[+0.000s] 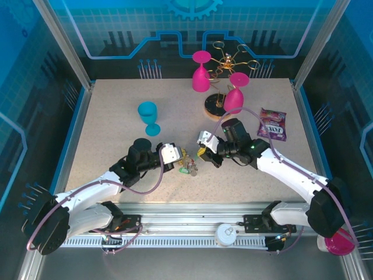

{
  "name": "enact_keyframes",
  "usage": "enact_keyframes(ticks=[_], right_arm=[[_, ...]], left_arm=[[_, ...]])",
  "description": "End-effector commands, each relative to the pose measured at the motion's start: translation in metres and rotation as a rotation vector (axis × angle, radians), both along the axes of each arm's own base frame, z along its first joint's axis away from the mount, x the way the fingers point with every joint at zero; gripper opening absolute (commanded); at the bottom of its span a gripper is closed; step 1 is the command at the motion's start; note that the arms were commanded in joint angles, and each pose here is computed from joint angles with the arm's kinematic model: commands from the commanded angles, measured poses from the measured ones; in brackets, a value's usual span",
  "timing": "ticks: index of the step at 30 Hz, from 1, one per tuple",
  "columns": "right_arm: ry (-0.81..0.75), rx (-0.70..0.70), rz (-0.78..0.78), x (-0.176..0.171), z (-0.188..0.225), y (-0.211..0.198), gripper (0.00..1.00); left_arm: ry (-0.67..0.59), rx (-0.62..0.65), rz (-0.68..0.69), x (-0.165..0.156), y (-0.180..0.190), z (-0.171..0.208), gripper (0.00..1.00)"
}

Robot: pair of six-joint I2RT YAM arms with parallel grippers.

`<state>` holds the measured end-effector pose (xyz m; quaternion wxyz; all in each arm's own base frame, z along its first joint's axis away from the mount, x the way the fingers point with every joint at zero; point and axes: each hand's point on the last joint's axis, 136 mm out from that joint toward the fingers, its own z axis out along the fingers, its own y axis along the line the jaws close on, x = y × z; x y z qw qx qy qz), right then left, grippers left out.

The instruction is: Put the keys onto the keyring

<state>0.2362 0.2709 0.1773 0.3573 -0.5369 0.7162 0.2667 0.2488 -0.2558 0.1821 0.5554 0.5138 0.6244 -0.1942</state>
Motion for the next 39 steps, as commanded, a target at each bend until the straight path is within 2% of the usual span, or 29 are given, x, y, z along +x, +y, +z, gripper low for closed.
enact_keyframes(ticks=[1, 15, 39], right_arm=[[-0.036, 0.045, 0.096, -0.005, 0.014, 0.014, 0.0], [-0.099, 0.054, 0.13, -0.005, 0.02, 0.029, 0.0], [-0.116, 0.073, 0.126, -0.002, 0.024, 0.044, 0.0]], left_arm=[[-0.009, -0.021, -0.052, -0.007, -0.007, 0.004, 0.0], [0.005, -0.018, -0.074, -0.01, -0.011, 0.0, 0.0], [0.003, -0.026, -0.077, -0.011, -0.011, 0.003, 0.0]])
